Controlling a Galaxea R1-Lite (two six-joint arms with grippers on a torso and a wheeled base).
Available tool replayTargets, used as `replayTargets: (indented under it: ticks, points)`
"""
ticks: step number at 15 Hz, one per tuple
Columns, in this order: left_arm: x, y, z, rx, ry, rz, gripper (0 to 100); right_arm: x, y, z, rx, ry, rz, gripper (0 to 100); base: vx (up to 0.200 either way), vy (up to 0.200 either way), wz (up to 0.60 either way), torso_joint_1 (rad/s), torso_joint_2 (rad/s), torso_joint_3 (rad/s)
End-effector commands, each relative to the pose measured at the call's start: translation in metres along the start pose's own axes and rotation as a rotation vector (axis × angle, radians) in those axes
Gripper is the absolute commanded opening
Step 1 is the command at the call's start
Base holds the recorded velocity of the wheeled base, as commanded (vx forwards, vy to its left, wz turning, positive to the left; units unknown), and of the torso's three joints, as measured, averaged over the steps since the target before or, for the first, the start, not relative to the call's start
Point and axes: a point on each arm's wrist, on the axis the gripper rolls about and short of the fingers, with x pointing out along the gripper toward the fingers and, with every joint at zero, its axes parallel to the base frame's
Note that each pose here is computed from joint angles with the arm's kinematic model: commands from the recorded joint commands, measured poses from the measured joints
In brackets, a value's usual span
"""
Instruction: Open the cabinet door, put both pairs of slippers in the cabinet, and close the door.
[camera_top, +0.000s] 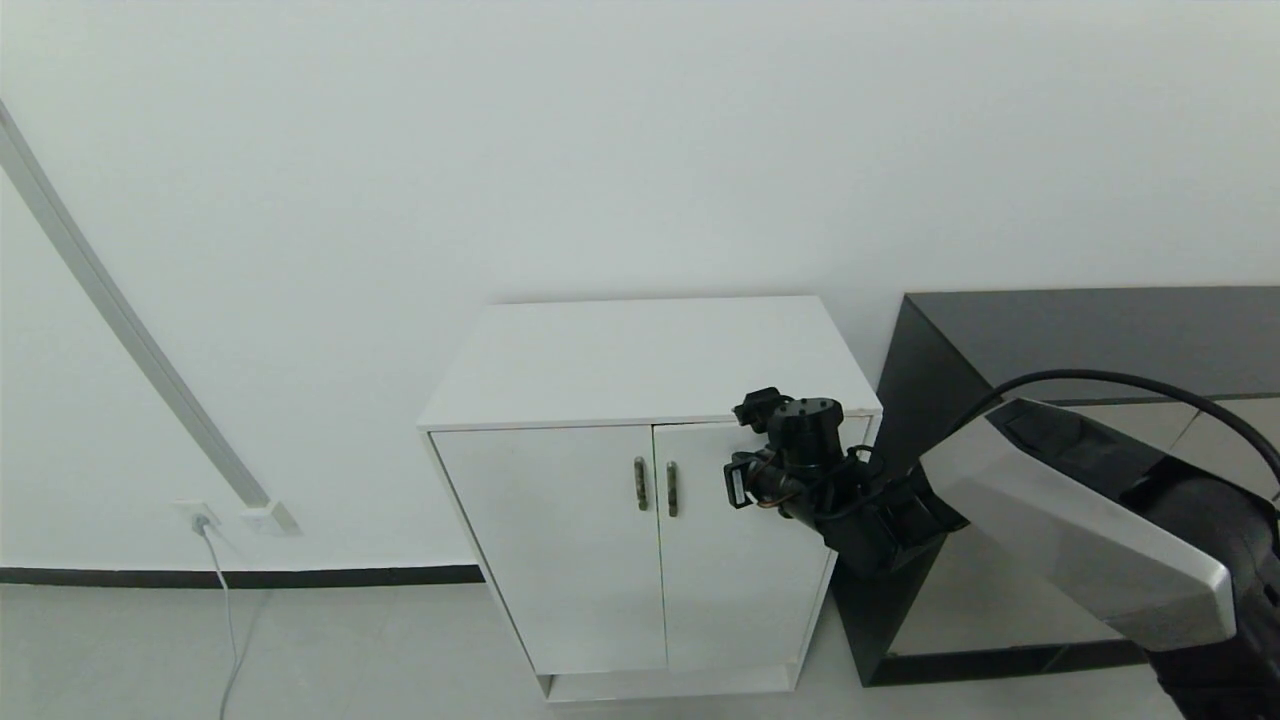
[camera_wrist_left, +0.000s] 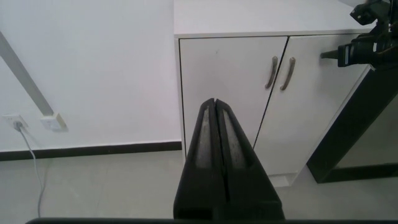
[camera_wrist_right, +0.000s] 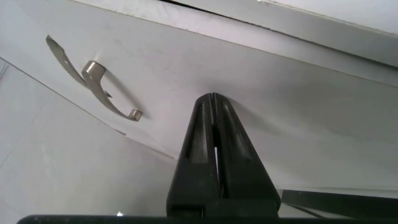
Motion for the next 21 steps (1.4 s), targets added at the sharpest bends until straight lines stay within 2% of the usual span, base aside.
replayTargets:
  ticks: [1, 21]
  points:
    - [0.0, 0.0, -0.0002, 0.0, 0.001, 0.0, 0, 0.0005, 0.0004, 0.0007, 0.001, -0.005, 0.0, 0, 0.0, 0.0, 0.0, 0.0, 0.0, 0.0]
    - [0.0, 0.0, 0.0, 0.0, 0.0, 0.0, 0, 0.0098, 0.0025, 0.0007, -0.017, -0.025, 0.001, 0, 0.0, 0.0, 0.0, 0.0, 0.0, 0.0]
